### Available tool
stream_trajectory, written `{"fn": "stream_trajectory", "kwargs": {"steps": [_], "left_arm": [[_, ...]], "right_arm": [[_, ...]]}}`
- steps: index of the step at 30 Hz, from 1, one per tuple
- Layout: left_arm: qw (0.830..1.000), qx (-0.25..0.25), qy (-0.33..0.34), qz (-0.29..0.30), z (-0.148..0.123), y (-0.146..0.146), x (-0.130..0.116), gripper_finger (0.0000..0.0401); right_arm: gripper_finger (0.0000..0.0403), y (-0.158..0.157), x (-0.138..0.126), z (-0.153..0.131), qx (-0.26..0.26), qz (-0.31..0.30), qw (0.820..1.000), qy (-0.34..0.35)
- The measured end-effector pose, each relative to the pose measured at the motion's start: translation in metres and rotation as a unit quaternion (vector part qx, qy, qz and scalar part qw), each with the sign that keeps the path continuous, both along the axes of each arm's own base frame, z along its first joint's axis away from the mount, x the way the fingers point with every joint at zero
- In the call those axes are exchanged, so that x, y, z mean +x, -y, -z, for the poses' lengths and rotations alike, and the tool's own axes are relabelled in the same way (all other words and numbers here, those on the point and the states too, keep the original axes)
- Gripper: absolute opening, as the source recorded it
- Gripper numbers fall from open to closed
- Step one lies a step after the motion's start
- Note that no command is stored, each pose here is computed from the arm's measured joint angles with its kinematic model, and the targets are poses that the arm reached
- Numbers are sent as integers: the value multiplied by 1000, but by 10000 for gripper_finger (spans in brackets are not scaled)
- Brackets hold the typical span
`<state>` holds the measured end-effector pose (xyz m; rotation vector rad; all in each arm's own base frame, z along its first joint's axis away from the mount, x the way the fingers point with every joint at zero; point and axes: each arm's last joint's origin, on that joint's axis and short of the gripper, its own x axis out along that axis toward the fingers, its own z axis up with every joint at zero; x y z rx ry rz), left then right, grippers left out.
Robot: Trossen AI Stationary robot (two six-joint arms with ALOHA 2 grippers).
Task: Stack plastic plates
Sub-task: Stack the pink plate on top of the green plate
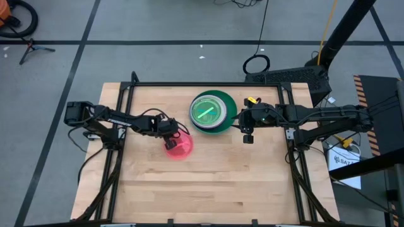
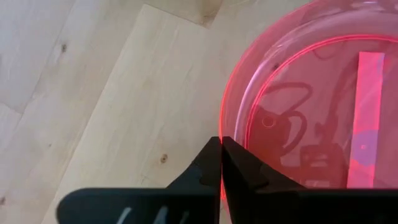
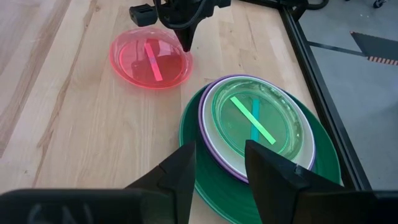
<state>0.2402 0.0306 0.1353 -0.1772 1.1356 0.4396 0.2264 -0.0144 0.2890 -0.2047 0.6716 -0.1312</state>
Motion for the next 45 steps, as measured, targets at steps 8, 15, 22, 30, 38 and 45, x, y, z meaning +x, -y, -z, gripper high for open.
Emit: {"fn": "stream_trajectory", "kwargs": {"steps": [8,15,22,30,38,45], "left_arm": [[1000,-4,8,-10,-9,1,-4,7],[999,-1,50,-18,-46,0,-4,6],[994,15,105,0,-81,0,0,6],[989,34,141,25,-114,-2,12,5],[974,65,218,15,-146,-19,24,5],[959,109,262,-17,-157,-51,25,5]], "right_arm": [[130,0,0,0,0,0,1000,0],[130,0,0,0,0,0,1000,0],[130,0,0,0,0,0,1000,0],[130,0,0,0,3,2,1000,1],[130,0,0,0,2,2,1000,1],[130,0,0,0,2,2,1000,1]]}}
